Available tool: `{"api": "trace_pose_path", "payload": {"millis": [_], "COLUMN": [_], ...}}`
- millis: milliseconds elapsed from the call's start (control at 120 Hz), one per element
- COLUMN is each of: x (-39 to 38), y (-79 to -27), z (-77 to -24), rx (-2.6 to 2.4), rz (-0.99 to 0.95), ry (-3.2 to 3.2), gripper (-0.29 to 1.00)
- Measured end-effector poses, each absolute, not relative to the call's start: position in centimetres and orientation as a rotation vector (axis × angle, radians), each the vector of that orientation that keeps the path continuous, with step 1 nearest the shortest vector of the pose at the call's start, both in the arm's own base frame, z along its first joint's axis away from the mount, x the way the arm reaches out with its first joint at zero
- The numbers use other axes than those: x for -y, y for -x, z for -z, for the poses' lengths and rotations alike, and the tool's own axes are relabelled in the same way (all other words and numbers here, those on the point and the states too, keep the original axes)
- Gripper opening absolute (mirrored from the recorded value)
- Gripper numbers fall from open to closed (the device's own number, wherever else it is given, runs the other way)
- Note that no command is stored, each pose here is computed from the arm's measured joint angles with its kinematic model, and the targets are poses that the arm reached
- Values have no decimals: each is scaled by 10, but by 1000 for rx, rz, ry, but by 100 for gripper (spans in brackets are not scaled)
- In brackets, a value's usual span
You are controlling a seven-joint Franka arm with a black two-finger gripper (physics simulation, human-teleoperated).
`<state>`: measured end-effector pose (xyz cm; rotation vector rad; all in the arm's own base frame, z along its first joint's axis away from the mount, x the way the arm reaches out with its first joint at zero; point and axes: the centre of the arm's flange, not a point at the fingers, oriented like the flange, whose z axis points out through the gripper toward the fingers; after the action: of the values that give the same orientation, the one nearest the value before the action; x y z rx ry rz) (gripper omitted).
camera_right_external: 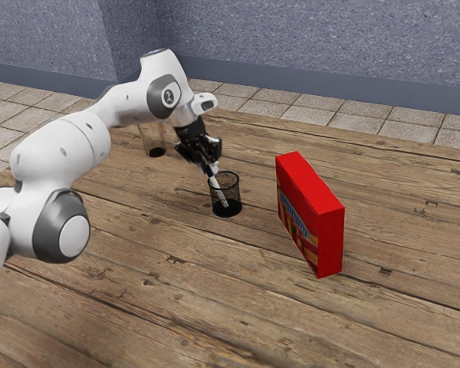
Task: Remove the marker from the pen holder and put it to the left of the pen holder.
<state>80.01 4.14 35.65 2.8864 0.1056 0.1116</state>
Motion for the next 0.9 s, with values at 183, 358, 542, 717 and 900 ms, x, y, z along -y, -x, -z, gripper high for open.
{"api": "trace_pose_path", "payload": {"millis": [183,358,542,717,900], "x": [-36,-34,-36,-54,-86], "y": [-799,-795,-770,-736,-711], "z": [-359,-384,-499,-537,-482], "rx": [-88,-74,-33,-54,-157], "rz": [-108,-127,-242,-82,359], "ry": [-2878,-2895,-2945,-3024,-3082], "gripper": [-1,-5,-8,-8,-8]}}
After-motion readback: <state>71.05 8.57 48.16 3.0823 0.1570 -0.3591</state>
